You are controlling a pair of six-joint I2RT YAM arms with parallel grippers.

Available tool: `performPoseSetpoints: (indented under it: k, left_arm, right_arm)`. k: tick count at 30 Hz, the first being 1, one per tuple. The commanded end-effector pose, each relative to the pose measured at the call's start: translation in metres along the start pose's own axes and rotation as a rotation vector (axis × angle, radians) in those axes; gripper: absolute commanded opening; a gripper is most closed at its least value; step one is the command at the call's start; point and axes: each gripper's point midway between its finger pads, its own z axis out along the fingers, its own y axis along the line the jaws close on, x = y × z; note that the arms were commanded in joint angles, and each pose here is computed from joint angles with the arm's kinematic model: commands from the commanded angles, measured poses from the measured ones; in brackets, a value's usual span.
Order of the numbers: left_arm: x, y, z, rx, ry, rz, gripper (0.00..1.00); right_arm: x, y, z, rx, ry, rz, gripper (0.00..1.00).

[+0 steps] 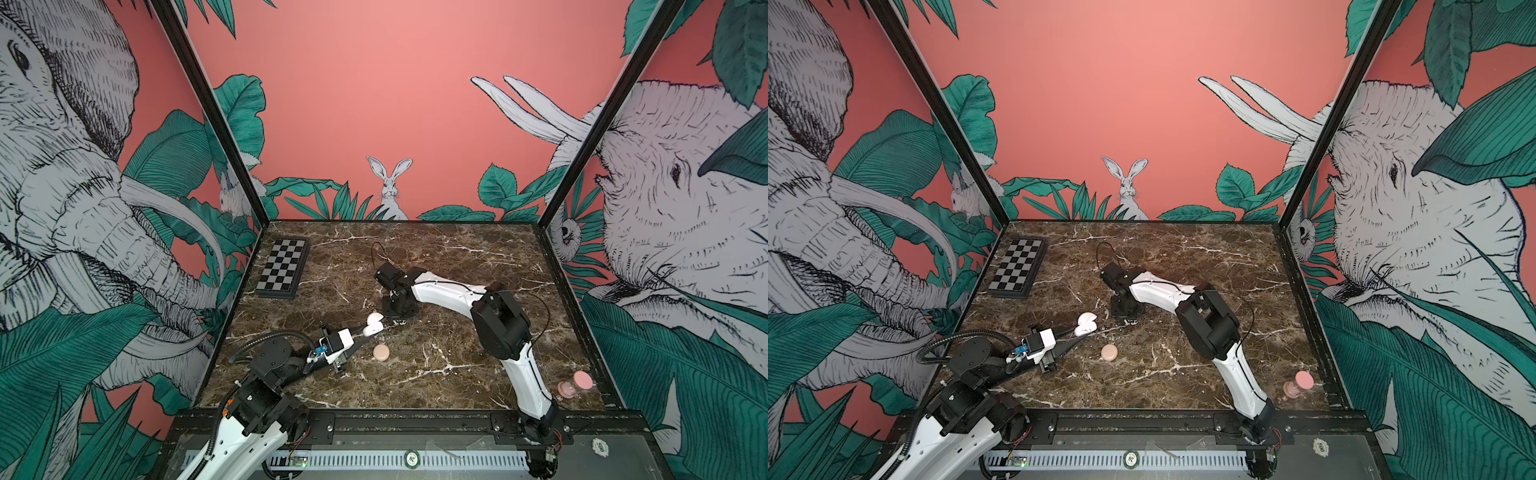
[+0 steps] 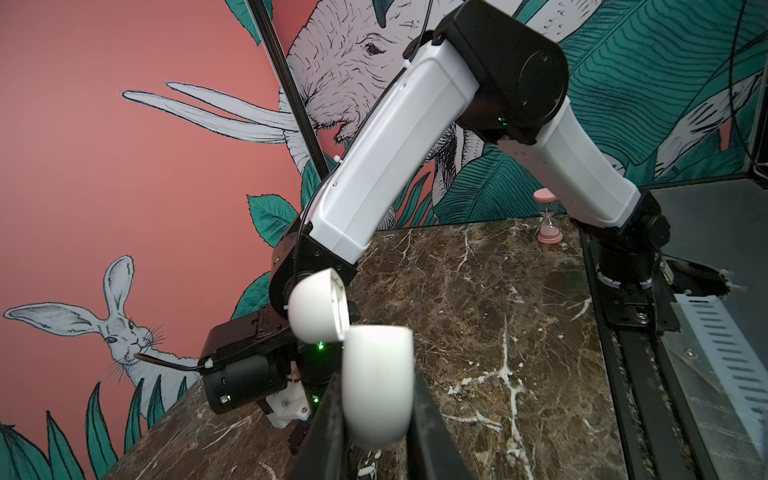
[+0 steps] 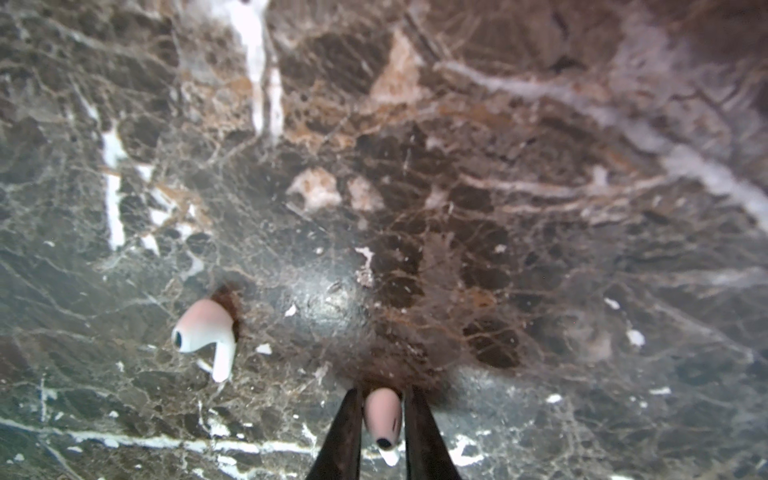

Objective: Insert the wireless bluetooth earbuds into the charging case
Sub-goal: 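Descend and close the right gripper on the nearer white earbud, then lift the earbud and carry it toward the open case in the left gripper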

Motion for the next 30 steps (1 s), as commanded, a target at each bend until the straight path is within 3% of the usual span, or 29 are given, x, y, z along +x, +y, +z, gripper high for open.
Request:
performPoseSetpoints:
  k: [1,10,30]
  left_arm:
    - [0.004,-0.005,0.001,0.02,0.002,0.011,0.0]
    - [0.008,-0.005,0.003,0.025,0.013,0.004,0.0]
    - [0.027,-0.005,0.017,0.056,0.08,-0.052,0.0]
  right_arm:
    - [0.003,-0.01,0.008,0.007,0.012,0.048,0.18]
    - [0.002,-0.014,0.005,-0.015,0.002,0.078,0.16]
    - [-0.008,-0.013,-0.039,-0.202,-0.178,0.078,0.16]
